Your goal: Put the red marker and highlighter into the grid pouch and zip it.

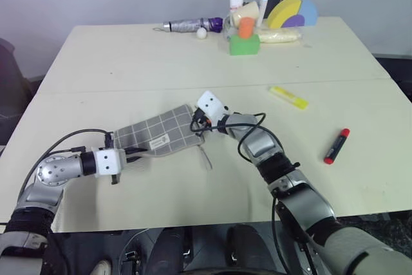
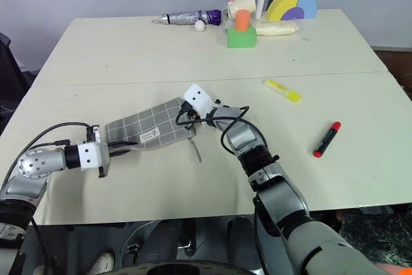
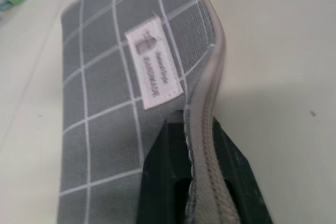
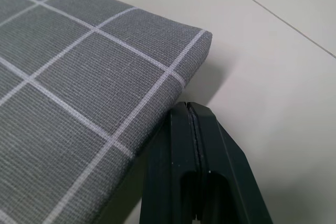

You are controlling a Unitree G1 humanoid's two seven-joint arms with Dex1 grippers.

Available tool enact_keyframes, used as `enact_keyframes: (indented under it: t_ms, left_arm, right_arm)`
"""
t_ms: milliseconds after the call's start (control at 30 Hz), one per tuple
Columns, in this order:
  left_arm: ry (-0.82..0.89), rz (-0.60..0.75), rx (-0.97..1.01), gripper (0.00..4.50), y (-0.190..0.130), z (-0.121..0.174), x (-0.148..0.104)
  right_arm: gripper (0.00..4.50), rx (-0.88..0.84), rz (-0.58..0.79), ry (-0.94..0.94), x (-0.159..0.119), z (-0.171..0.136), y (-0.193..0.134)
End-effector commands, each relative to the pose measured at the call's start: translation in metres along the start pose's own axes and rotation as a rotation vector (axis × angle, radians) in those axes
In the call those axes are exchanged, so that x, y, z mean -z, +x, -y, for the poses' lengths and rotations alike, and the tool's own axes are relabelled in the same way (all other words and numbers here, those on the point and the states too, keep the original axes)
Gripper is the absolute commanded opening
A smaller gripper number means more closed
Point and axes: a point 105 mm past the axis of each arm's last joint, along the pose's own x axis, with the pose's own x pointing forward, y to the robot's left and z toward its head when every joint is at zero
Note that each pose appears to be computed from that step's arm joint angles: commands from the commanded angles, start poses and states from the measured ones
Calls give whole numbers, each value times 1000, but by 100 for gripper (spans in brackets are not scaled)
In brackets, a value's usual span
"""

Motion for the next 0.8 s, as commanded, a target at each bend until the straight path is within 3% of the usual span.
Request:
enact_keyframes:
  t_ms: [33, 233, 333, 433, 667, 800]
  left_arm:
    - [-65, 73, -119, 4, 5, -21, -18]
    - [-296, 187, -291, 4, 29, -45, -52]
    - [-389, 214, -343, 4, 41, -50, -63]
    - [-482, 240, -406, 0, 60, -56, -72]
    - [-595, 319, -433, 0, 96, -63, -97]
    - [-607, 343, -416, 0, 106, -63, -107]
  right_arm:
    - [0, 132, 117, -1, -27, 30, -19]
    - [0, 433, 132, 18, -22, 102, -86]
    - [0, 449, 127, 26, -17, 110, -110]
    - [80, 442, 117, 71, -11, 115, -136]
    - [441, 316, 154, 109, -23, 87, -141]
    - [441, 342, 160, 107, -27, 85, -133]
